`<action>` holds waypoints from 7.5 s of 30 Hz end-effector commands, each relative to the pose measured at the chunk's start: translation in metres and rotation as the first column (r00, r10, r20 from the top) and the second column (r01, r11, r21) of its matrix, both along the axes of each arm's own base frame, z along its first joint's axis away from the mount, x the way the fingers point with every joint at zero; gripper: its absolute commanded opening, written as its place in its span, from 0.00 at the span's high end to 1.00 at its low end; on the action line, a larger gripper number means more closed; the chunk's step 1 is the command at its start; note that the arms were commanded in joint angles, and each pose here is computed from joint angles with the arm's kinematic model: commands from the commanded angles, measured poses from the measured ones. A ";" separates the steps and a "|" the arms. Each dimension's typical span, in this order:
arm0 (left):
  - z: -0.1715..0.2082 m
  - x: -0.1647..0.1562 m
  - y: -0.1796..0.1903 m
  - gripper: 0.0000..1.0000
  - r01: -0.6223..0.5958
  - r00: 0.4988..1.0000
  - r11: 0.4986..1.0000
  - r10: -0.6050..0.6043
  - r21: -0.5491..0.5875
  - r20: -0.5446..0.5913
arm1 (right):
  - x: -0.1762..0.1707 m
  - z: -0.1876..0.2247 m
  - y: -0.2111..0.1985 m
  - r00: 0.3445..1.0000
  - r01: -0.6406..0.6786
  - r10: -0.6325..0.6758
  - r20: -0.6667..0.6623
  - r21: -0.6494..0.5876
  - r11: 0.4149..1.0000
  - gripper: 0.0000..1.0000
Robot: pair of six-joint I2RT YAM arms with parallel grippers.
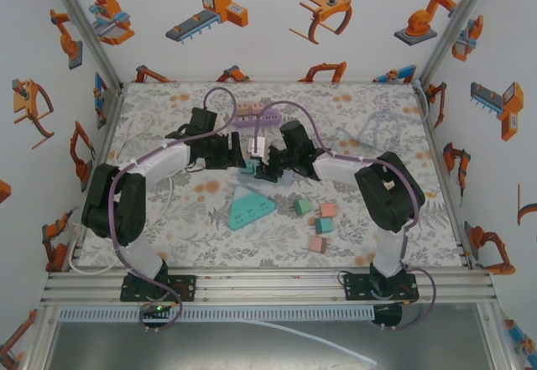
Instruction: Pull the plug off the socket
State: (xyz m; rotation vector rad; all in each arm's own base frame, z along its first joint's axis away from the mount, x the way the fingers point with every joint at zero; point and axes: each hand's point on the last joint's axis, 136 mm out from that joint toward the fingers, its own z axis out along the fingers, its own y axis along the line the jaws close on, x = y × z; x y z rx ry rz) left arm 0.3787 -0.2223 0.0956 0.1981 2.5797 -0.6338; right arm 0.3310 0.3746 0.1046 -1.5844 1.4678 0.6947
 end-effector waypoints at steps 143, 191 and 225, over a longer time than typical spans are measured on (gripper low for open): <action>-0.098 -0.145 -0.066 0.97 0.934 0.289 0.319 -0.940 0.164 0.181 | 0.021 0.250 0.001 0.990 0.133 -0.135 -0.050 0.668 0.732 1.00; 0.071 -0.109 -0.092 0.31 0.755 0.394 0.616 -0.701 0.225 0.595 | 0.017 0.179 -0.223 0.338 0.940 -0.831 -0.441 0.120 0.319 1.00; 0.142 -0.162 -0.007 0.02 0.262 0.867 0.953 -0.163 -0.152 0.471 | -0.038 -0.050 -0.320 -0.338 0.822 -0.820 -0.462 -0.569 -0.018 0.52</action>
